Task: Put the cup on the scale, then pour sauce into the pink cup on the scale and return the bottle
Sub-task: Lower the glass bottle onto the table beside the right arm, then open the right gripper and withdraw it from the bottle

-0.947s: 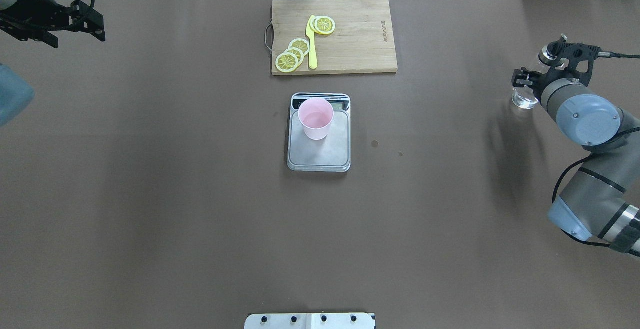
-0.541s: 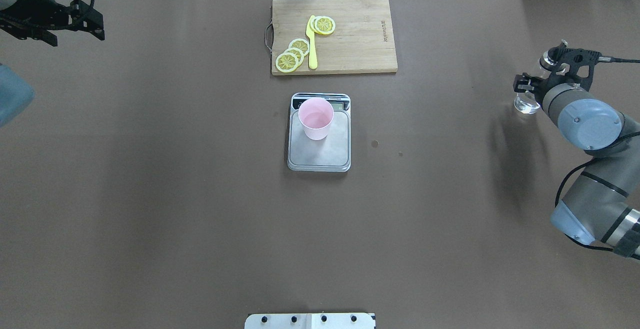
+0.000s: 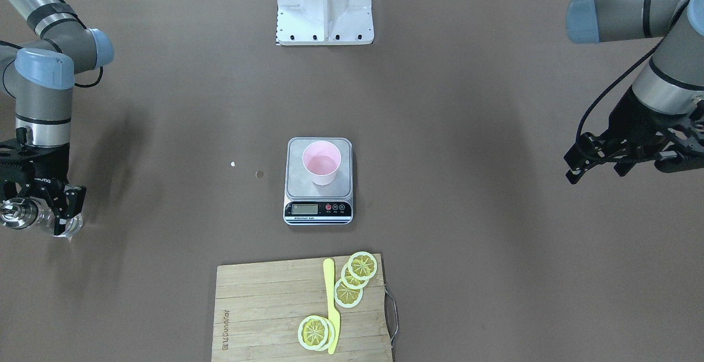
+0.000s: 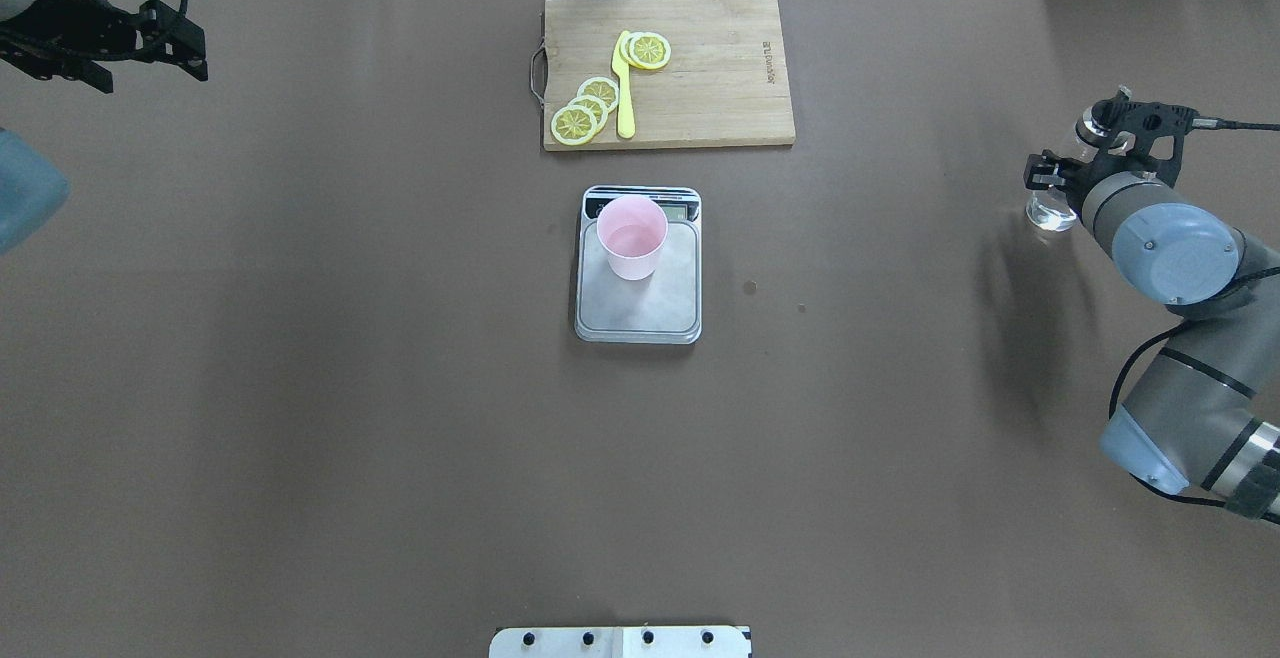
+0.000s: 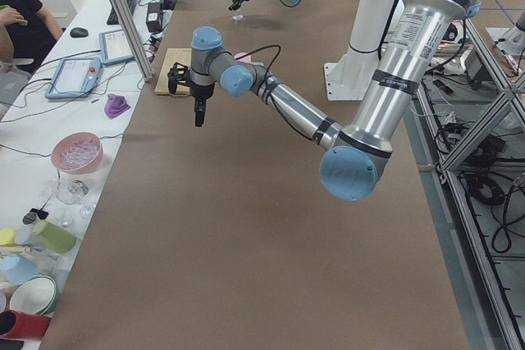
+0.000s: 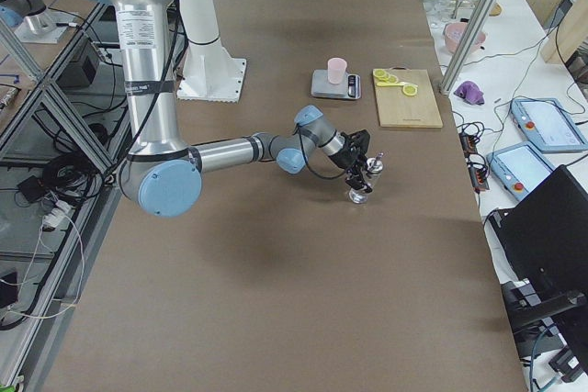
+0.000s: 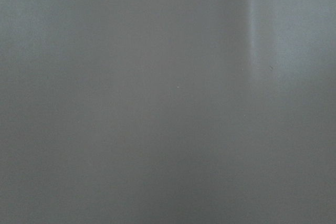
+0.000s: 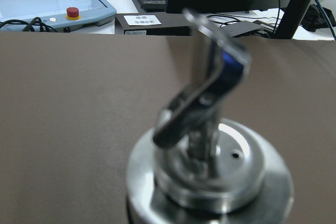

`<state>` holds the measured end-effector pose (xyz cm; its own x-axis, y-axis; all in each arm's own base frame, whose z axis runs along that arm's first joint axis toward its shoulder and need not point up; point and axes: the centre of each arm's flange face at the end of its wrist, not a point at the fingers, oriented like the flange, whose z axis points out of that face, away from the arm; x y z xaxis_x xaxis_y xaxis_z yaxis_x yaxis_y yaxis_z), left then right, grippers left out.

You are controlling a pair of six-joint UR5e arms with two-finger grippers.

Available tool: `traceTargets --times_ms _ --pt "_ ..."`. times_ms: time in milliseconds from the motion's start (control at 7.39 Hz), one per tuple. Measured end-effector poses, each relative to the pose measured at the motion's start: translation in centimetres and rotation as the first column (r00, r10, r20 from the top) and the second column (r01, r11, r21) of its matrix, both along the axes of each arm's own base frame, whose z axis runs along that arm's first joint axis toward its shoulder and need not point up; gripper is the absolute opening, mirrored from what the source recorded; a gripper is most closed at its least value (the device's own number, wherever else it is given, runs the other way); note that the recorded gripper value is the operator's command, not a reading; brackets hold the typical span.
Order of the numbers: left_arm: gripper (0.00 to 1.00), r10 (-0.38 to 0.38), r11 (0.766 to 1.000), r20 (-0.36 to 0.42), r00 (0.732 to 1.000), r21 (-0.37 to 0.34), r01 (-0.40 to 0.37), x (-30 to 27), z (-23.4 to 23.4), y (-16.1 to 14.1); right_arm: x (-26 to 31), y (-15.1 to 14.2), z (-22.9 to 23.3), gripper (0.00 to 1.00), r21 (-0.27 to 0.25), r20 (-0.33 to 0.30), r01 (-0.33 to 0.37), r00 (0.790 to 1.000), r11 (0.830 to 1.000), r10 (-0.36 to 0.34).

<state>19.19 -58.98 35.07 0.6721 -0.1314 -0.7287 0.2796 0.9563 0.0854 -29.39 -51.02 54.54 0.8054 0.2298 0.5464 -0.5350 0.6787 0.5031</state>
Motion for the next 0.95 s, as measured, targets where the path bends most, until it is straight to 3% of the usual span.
traceTargets --times_ms 947 --pt "0.99 -0.002 1.0 0.002 1.0 -0.013 0.002 0.2 0.4 -0.1 1.9 3.0 1.4 1.0 -0.065 0.038 0.071 0.997 0.995 -0.068"
